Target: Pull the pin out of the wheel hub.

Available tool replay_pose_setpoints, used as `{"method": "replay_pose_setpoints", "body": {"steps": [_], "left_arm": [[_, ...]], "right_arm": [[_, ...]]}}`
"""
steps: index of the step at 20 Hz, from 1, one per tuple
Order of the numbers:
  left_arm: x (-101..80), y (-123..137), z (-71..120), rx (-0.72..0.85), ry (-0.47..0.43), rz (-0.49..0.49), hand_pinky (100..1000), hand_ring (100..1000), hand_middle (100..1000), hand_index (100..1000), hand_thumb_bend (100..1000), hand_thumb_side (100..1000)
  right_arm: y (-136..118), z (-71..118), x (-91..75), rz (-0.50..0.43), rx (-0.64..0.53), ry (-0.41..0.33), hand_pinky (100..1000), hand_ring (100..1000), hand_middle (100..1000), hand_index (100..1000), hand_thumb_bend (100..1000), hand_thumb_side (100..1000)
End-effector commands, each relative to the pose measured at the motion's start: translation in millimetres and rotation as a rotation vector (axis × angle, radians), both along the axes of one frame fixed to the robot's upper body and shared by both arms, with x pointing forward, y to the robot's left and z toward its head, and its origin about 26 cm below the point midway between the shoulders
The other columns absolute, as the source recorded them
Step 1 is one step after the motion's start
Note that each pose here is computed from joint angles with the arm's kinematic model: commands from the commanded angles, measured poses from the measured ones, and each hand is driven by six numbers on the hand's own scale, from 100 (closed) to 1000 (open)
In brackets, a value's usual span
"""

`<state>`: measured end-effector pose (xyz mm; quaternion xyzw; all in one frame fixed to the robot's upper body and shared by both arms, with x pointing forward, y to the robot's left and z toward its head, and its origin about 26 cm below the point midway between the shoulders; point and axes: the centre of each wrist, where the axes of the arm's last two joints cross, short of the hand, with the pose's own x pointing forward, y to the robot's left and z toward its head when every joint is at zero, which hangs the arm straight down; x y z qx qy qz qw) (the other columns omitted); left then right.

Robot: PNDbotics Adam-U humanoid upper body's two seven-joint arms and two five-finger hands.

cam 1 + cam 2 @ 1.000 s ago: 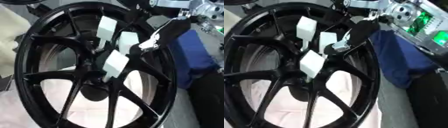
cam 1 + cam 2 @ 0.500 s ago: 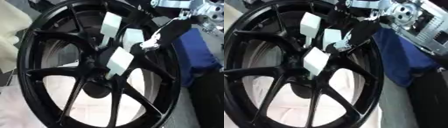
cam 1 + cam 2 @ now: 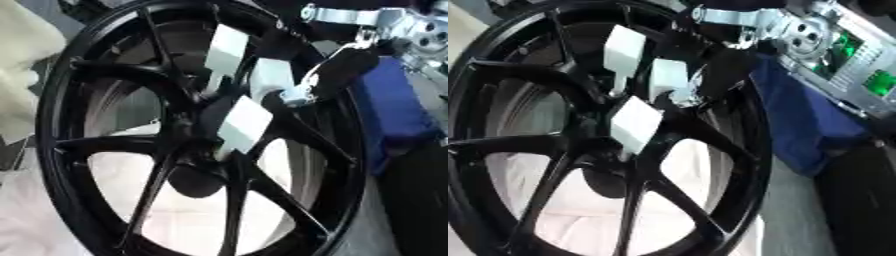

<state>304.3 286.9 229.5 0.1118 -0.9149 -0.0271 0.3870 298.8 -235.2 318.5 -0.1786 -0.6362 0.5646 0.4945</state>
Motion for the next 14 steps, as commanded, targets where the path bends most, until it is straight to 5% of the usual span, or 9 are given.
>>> {"method": "replay_pose_setpoints", "body": {"steps": [1, 14], "left_arm": [[-2.3, -1.0, 6.4, 0.009, -0.023, 0.001, 937, 548, 520, 716, 223, 639], [-2.1, -1.6, 6.4, 0.008, -0.026, 0.001, 939, 547, 518, 716, 220, 643]], "right_arm": [[-5.9, 7.5, -0.7, -0.017, -0.015, -0.034, 793, 779, 716, 756, 546, 248], [-7.0, 5.3, 2.2, -0.012, -0.01, -0.027, 774, 761, 649, 700, 520, 212]]}}
